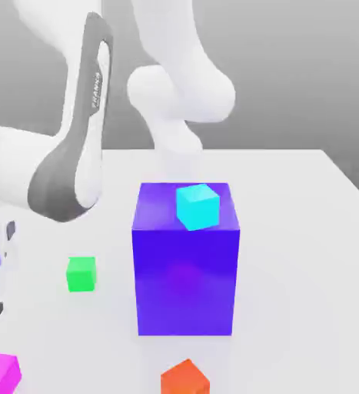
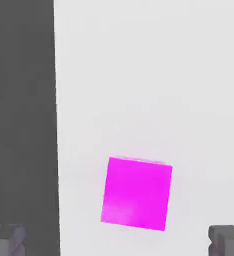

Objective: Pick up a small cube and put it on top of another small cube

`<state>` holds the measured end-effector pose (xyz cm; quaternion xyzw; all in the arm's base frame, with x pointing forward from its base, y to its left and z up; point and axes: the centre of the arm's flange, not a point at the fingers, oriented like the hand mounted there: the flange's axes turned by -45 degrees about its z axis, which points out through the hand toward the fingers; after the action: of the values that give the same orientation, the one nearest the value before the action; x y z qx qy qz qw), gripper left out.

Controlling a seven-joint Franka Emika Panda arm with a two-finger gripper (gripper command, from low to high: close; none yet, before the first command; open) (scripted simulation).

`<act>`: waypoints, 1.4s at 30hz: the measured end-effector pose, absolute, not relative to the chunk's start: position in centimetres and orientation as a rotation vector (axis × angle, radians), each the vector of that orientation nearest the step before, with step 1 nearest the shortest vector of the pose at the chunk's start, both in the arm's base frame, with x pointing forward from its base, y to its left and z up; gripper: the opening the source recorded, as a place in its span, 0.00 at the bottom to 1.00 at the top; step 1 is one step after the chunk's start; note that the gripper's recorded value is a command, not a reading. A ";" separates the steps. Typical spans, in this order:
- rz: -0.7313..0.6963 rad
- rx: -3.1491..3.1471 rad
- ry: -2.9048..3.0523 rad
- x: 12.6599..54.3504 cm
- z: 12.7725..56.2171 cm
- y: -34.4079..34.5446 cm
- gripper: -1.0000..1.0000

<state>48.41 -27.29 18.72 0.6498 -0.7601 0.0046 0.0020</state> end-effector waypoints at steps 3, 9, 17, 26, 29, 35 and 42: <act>0.002 2.019 -2.407 48.3 14.0 -27.5 0.50; 0.005 2.018 -2.409 48.2 13.1 -27.5 0.00; -0.006 2.017 -2.376 46.4 19.4 -27.0 0.00; -0.021 1.988 -2.304 36.7 22.3 -24.9 0.00; -0.019 1.974 -2.321 33.1 23.2 -24.3 0.00; -0.005 1.992 -2.371 26.8 24.4 -21.5 0.00; 0.002 2.013 -2.412 24.1 21.3 -20.0 0.00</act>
<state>24.11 -20.05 21.32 0.6407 -0.7678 0.0008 -0.0002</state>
